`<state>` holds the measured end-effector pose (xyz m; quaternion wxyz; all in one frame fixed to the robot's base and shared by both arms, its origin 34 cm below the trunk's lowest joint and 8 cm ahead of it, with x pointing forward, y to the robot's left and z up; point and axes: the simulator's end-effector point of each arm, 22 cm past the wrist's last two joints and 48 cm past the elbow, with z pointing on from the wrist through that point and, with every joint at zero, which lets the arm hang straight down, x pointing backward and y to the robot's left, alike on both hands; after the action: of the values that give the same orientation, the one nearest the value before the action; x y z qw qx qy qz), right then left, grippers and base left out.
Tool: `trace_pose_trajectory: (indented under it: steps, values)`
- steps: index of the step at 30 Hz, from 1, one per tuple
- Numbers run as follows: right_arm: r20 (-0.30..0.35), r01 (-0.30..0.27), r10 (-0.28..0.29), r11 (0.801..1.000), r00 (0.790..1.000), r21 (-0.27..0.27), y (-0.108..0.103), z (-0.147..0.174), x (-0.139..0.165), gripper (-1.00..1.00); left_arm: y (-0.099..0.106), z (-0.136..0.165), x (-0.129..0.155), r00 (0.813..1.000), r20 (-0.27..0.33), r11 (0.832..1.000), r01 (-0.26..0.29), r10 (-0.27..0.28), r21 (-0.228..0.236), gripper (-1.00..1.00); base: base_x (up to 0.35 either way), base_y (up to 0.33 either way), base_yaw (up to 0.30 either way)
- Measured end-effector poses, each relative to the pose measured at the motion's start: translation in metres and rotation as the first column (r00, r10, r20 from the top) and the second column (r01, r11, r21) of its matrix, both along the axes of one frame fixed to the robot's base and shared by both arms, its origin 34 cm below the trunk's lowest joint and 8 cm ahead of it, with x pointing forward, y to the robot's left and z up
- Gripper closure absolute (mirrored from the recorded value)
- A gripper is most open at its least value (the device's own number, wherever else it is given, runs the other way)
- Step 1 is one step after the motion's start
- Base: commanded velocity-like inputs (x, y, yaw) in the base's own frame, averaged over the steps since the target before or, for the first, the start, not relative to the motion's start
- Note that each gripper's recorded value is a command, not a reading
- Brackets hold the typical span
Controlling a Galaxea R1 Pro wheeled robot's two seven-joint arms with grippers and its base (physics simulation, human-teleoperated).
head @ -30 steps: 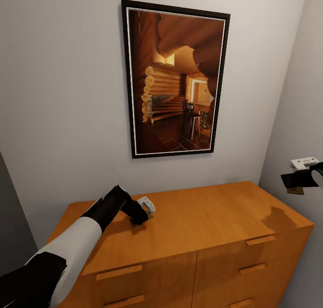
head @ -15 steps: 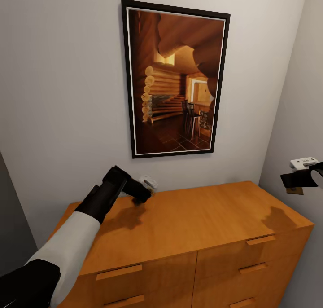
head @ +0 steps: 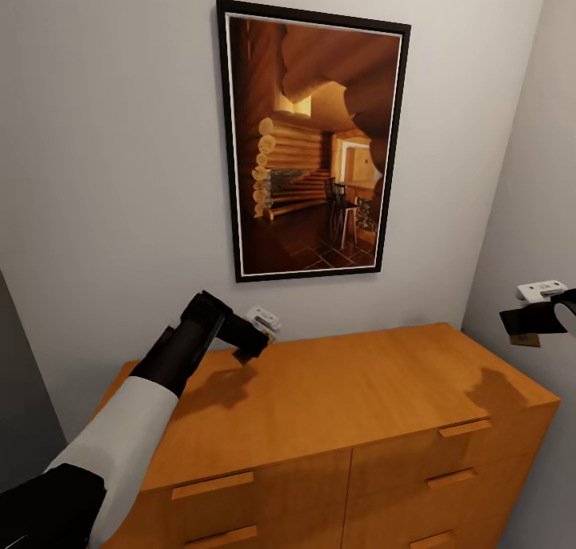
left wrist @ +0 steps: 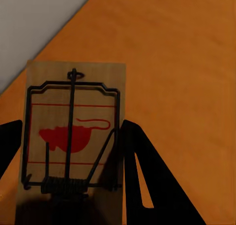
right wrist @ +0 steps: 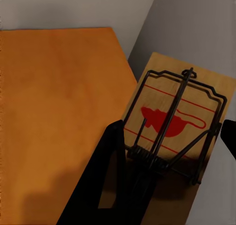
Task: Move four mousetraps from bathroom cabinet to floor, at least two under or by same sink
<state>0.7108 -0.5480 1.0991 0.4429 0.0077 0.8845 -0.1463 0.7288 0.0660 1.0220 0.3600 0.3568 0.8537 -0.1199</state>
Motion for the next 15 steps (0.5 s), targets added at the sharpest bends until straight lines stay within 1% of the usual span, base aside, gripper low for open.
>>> trace_pose_trajectory:
  steps: [2,5,11,15]
  values:
    - [0.0,0.0,0.0,1.0,1.0,0.0,0.0,-0.0002,0.0002,1.0,0.0003,0.0009,0.0003,1.0,0.002,1.0,-0.001,0.001,-0.001,1.0,-0.142,0.0,0.0]
    - [-0.001,-0.001,0.001,1.0,1.0,0.0,0.0008,-0.0008,0.0007,1.0,0.0009,0.0014,0.0006,1.0,0.002,1.0,-0.004,0.004,0.0,1.0,-0.265,0.0,0.0]
    - [-0.002,0.001,-0.001,1.0,1.0,-0.006,0.0002,-0.001,0.0009,1.0,0.0015,0.0012,0.0007,1.0,0.001,1.0,-0.007,0.007,0.002,1.0,-0.326,0.0,0.0]
    - [-0.002,-0.002,0.002,1.0,1.0,-0.006,0.0029,-0.0015,0.0022,1.0,0.0044,-0.0012,-0.0001,1.0,-0.016,1.0,-0.025,0.025,0.006,1.0,-0.338,0.0,0.0]
